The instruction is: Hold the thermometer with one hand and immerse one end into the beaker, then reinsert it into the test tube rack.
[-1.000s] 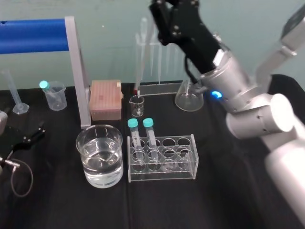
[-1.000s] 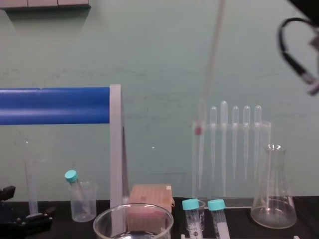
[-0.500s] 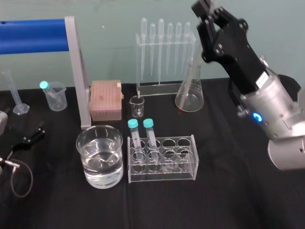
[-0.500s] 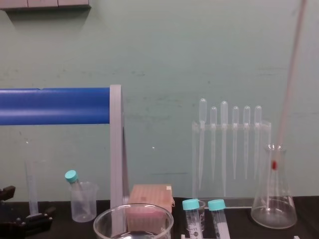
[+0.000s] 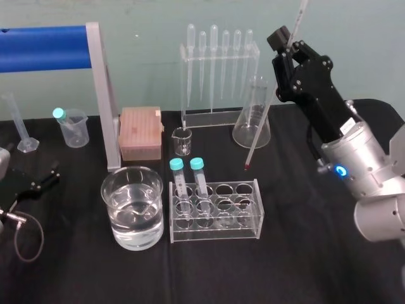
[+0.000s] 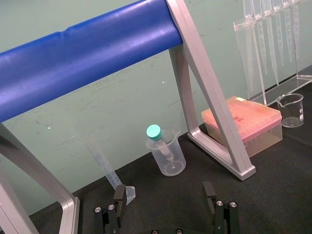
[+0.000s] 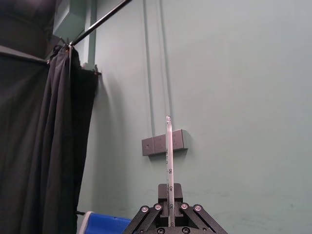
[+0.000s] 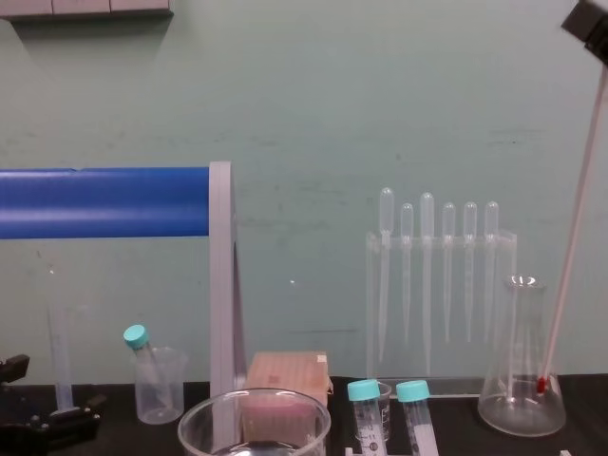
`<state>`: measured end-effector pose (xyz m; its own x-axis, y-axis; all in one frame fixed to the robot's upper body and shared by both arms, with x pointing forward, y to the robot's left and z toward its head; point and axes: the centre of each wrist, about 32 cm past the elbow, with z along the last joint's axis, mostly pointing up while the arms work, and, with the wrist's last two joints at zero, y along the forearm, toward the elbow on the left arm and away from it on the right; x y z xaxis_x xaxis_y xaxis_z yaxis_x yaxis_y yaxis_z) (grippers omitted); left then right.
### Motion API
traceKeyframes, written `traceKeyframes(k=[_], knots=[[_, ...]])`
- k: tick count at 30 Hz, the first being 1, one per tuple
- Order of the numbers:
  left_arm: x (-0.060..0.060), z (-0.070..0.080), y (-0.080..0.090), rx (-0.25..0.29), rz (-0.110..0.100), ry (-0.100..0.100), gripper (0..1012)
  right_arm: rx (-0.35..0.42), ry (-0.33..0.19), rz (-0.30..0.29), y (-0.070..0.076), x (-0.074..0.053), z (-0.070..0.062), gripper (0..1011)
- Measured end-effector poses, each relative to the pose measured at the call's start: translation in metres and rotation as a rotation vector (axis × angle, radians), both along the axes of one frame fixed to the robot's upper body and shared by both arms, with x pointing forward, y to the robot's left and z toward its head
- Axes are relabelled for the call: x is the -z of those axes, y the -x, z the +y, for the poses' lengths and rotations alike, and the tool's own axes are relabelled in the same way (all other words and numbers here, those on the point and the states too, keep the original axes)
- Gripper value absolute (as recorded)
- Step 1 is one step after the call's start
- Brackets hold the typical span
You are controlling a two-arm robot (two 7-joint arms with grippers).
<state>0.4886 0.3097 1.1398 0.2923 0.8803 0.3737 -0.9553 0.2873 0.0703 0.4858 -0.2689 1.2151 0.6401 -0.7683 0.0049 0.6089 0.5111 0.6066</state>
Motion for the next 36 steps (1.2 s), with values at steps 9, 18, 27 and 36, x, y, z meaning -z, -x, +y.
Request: traceKeyframes(k=[9,18,27,36], knots=[[0.0,0.0,0.0,0.0,0.0,0.0,1008,-0.009,0.017,0.045,-0.007,0.006,0.0,55],[0.0,0.0,0.0,0.0,0.0,0.0,1008,-0.001,0.026,0.072,-0.007,0.012,-0.003,55],[0.0,0.0,0.0,0.0,0.0,0.0,1008,-0.019,0.034,0.075,-0.013,0.019,-0.002,55],[0.0,0.0,0.0,0.0,0.0,0.0,1008,-0.017,0.049,0.096,-0.015,0.027,-0.004,55]])
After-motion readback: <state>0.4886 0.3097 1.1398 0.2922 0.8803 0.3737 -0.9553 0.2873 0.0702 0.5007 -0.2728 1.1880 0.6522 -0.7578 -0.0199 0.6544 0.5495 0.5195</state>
